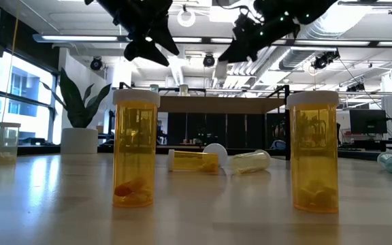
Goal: Pick and place medicine bottles onto shelf by color
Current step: Put the bottom left white pill bottle on the shelf
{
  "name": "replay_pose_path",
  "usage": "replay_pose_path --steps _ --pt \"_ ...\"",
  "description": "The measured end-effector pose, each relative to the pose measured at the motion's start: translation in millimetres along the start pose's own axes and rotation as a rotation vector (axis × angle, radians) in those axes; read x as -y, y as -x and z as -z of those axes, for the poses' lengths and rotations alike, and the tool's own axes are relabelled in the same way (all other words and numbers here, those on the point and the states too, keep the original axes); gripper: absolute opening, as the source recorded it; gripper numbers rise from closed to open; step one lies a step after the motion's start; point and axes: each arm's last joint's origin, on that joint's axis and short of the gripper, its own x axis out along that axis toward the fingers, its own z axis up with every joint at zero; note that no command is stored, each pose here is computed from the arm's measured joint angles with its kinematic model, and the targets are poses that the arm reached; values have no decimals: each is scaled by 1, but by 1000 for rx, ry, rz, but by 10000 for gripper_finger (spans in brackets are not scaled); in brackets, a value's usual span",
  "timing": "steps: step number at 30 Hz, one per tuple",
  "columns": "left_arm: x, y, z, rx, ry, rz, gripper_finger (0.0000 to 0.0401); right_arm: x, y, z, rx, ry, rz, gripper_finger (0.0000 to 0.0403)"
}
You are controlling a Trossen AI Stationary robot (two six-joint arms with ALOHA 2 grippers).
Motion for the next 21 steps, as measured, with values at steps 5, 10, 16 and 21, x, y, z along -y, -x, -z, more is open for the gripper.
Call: replay_pose_path --steps 5,10,16,21 --pt "0 0 0 2 -3 0 232 -2 -14 13 -62 17 -26 125" --pt "-1 0 0 8 -47 -23 230 -2 -24 23 -118 20 -30 125" --pt "-1 0 -1 14 -52 -44 230 -2 -31 31 -147 63 -44 126" --pt "-1 0 -1 15 -52 -47 230 -1 -37 36 -166 56 -49 126"
